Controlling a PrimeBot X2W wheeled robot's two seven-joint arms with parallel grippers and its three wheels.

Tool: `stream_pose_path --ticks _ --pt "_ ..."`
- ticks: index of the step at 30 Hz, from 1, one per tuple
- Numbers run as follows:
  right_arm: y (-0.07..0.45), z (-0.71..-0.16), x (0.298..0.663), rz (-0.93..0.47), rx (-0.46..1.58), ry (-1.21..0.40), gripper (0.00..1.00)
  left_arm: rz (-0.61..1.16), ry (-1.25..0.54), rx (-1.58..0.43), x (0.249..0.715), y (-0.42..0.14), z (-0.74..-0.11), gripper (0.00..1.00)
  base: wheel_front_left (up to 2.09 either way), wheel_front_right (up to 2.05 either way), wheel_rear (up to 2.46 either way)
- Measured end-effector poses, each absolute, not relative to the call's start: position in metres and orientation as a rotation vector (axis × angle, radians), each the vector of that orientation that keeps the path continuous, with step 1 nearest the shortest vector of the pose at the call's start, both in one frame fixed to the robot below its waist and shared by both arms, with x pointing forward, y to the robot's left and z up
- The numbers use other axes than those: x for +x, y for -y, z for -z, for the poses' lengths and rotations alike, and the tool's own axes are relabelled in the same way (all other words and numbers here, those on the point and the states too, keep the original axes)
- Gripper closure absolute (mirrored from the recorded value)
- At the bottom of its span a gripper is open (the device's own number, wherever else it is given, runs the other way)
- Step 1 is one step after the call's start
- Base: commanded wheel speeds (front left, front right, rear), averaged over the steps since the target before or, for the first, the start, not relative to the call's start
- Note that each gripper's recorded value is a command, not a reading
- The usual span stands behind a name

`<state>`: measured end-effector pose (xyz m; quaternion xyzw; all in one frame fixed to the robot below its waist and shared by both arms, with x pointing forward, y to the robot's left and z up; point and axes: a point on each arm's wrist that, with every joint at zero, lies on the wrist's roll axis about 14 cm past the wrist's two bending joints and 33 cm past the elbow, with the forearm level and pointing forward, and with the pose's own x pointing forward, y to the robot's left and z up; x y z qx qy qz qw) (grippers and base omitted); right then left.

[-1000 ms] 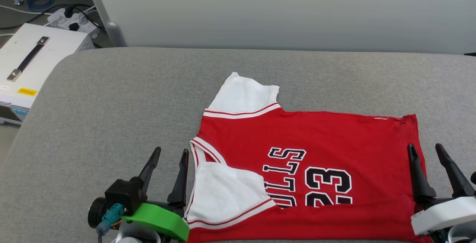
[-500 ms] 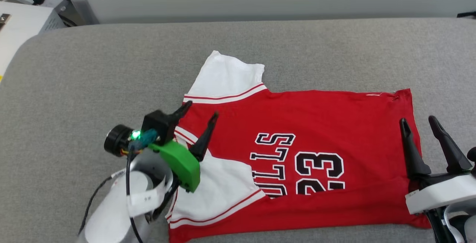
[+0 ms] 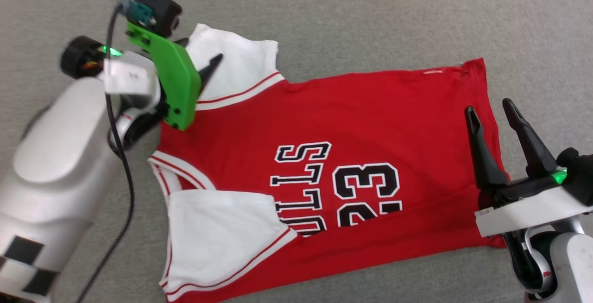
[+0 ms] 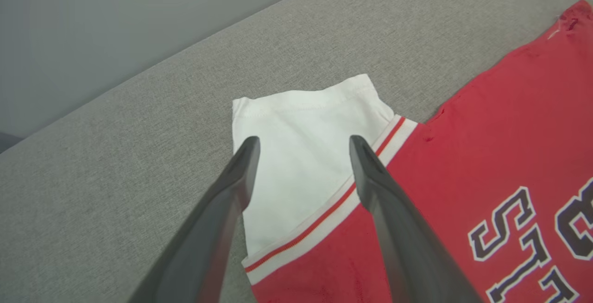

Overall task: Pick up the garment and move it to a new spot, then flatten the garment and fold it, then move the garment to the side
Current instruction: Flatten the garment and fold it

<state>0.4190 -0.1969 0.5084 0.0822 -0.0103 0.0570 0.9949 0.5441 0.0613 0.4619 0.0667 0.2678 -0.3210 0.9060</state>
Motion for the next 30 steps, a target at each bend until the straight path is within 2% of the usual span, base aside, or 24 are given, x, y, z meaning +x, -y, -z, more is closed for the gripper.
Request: stream_pose_path --ticks 9,17,21,22,24,30 --pt "0.211 -0.480 0.423 -0.058 0.168 -0.034 0.00 0.578 -0.761 0.197 0.597 -0.089 -0.411 0.00 0.00 0.00 0.00" --pt "0.221 -0.458 0.423 -0.022 0.156 -0.089 0.00 0.564 -0.814 0.206 0.617 -0.086 -0.368 0.00 0.00 0.00 0.00" --pt "0.226 -0.452 0.420 -0.006 0.153 -0.106 0.00 0.584 -0.837 0.279 0.617 -0.083 -0.357 0.00 0.00 0.00 0.00" --pt "0.226 -0.451 0.420 -0.003 0.155 -0.108 0.00 0.588 -0.852 0.278 0.615 -0.082 -0.355 0.07 0.00 0.00 0.00" --pt "0.227 -0.452 0.419 -0.003 0.156 -0.108 0.00 0.593 -0.858 0.273 0.614 -0.081 -0.357 1.00 0.00 0.00 0.00" --pt "0.226 -0.459 0.419 -0.008 0.157 -0.090 0.00 0.613 -0.792 0.231 0.609 -0.073 -0.370 1.00 0.00 0.00 0.00"
